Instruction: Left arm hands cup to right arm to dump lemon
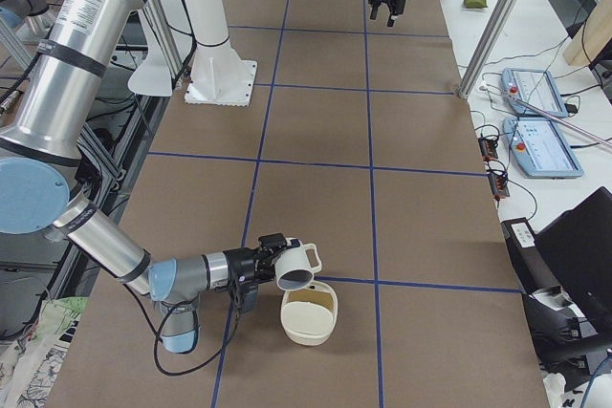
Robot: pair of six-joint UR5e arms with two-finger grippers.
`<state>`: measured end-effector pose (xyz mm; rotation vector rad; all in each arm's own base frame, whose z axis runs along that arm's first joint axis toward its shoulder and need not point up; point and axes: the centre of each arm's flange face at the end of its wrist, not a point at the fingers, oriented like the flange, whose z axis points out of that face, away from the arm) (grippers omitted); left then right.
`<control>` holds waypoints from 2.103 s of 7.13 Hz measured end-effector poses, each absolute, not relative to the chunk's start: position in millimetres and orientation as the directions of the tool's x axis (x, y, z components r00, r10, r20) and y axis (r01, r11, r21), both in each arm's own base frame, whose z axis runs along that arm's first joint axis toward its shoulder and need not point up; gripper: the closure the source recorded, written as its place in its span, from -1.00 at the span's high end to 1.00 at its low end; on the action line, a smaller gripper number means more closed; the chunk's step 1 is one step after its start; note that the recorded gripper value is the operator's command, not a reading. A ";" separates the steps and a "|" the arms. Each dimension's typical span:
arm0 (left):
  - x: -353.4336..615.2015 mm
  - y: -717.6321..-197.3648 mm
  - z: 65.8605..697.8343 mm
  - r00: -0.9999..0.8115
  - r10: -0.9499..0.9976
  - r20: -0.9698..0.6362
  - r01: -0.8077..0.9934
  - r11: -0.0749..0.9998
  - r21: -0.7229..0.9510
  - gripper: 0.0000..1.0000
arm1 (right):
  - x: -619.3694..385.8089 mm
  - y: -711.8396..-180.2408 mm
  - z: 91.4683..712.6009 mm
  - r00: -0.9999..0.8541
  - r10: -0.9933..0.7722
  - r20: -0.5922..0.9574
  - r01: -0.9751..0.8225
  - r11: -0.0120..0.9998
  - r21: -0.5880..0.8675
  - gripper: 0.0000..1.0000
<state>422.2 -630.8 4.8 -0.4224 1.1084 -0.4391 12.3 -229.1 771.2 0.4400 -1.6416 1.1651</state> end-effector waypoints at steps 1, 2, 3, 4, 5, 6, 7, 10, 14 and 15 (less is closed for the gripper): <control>422.2 -630.3 2.5 0.378 -0.533 -0.757 0.126 0.839 -0.529 1.00 | 14.1 -237.2 775.0 -0.458 0.279 0.844 -0.718 0.444 -0.536 -0.83; 422.3 -630.1 1.5 0.377 -0.532 -0.758 0.127 0.841 -0.527 1.00 | 15.0 -241.3 776.2 -0.501 0.304 0.811 -0.689 0.427 -0.586 -0.81; 422.5 -630.5 1.8 0.378 -0.532 -0.758 0.130 0.841 -0.525 1.00 | 15.2 -243.3 775.8 -0.523 0.314 0.792 -0.672 0.419 -0.610 -0.81; 422.6 -630.7 2.0 0.378 -0.532 -0.758 0.132 0.841 -0.524 1.00 | 15.4 -244.8 774.2 -0.546 0.321 0.774 -0.655 0.412 -0.634 -0.82; 422.6 -630.7 2.1 0.378 -0.532 -0.758 0.133 0.841 -0.524 1.00 | 15.6 -247.9 771.2 -0.584 0.331 0.741 -0.626 0.397 -0.671 -0.81; 422.6 -630.8 3.1 0.379 -0.533 -0.757 0.134 0.841 -0.525 1.00 | 15.3 -254.2 767.5 -0.628 0.337 0.702 -0.591 0.381 -0.711 -0.81; 423.0 -630.7 3.7 0.380 -0.533 -0.756 0.134 0.840 -0.525 1.00 | 15.4 -261.0 763.7 -0.670 0.340 0.660 -0.554 0.364 -0.749 -0.80; 423.5 -630.7 3.9 0.380 -0.533 -0.756 0.133 0.840 -0.526 1.00 | 19.3 -278.0 753.4 -0.765 0.340 0.547 -0.451 0.325 -0.832 -0.78; 423.7 -630.9 3.0 0.380 -0.532 -0.757 0.138 0.841 -0.523 1.00 | 25.5 -284.6 746.1 -0.824 0.348 0.447 -0.347 0.312 -0.884 -0.76; 423.7 -630.9 2.9 0.380 -0.532 -0.757 0.138 0.841 -0.522 1.00 | 28.0 -279.4 745.8 -0.842 0.351 0.409 -0.305 0.315 -0.899 -0.75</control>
